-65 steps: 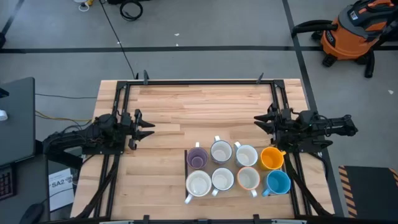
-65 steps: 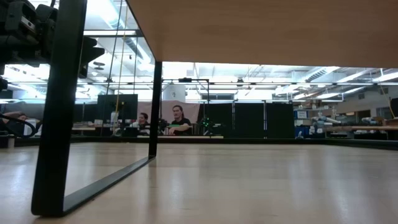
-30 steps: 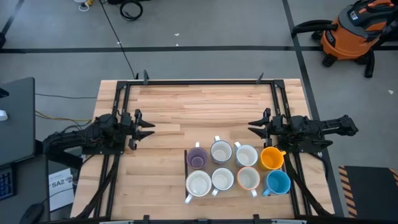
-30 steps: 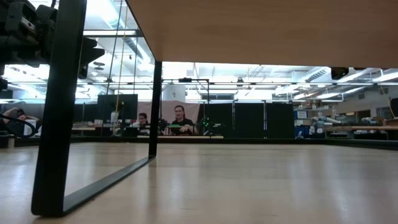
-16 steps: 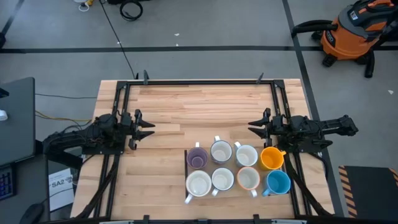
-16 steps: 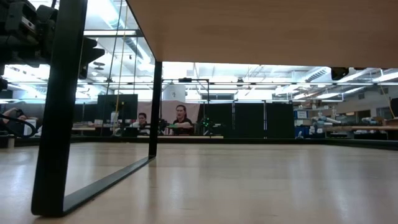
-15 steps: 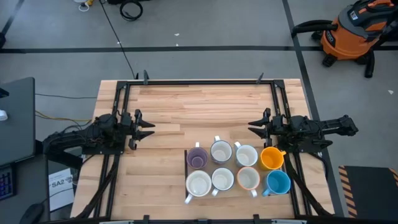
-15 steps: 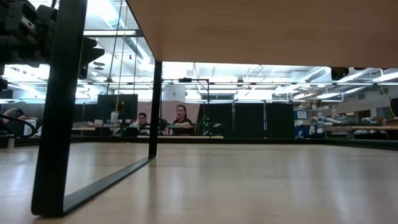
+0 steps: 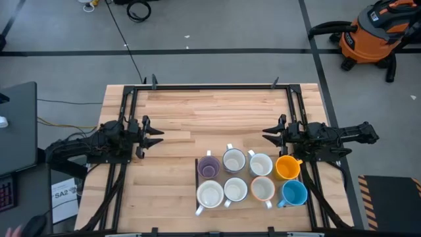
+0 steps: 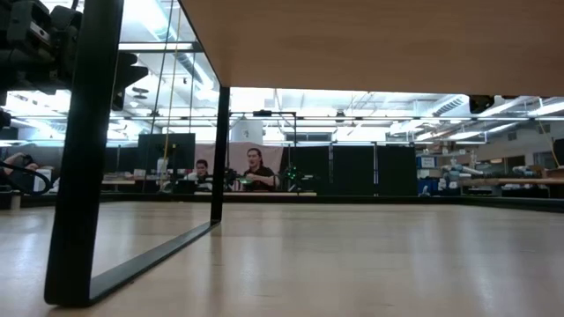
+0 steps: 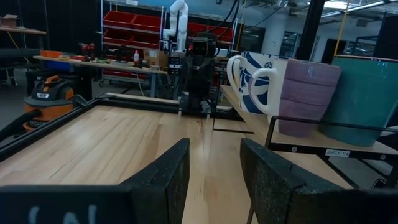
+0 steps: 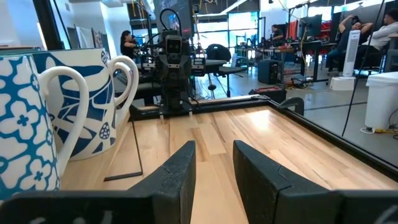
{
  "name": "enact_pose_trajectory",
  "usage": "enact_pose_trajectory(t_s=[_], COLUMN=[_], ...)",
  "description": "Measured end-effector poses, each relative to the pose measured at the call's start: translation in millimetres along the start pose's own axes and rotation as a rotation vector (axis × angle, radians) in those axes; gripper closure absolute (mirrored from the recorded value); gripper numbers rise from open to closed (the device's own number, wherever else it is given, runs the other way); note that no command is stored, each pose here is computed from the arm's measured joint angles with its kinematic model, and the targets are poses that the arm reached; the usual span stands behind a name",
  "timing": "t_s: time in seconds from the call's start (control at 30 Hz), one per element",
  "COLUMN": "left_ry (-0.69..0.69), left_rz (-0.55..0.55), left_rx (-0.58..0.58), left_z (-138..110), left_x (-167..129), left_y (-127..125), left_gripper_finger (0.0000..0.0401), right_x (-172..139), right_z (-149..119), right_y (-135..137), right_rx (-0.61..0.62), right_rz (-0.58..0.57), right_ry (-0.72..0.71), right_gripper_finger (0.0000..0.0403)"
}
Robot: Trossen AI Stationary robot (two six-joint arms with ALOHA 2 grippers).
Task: Place coffee mugs
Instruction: Return to Home Position
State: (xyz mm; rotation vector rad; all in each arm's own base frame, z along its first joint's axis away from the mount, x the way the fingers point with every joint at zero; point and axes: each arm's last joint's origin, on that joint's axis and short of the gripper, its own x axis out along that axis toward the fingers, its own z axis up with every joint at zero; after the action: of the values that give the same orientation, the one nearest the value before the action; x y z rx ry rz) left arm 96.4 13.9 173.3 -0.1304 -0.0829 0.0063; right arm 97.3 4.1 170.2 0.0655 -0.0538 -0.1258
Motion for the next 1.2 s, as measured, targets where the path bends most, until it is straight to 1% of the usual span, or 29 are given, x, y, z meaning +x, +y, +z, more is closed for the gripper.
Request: enact_pose_trajectory(t_s=[1.2], left_ry=[-0.014], left_rz=[-0.002], left_rx=[0.002], left_z=[1.2], left_x=[-0.7], left_y=[-0.3], left_gripper_finger=[0.0252], right_x=[0.0], right_z=[0.0], right_y=[0.0], right_rx=[0.0], right_rz=[0.0], right_ry=[0.0], right_gripper_finger=[0.029])
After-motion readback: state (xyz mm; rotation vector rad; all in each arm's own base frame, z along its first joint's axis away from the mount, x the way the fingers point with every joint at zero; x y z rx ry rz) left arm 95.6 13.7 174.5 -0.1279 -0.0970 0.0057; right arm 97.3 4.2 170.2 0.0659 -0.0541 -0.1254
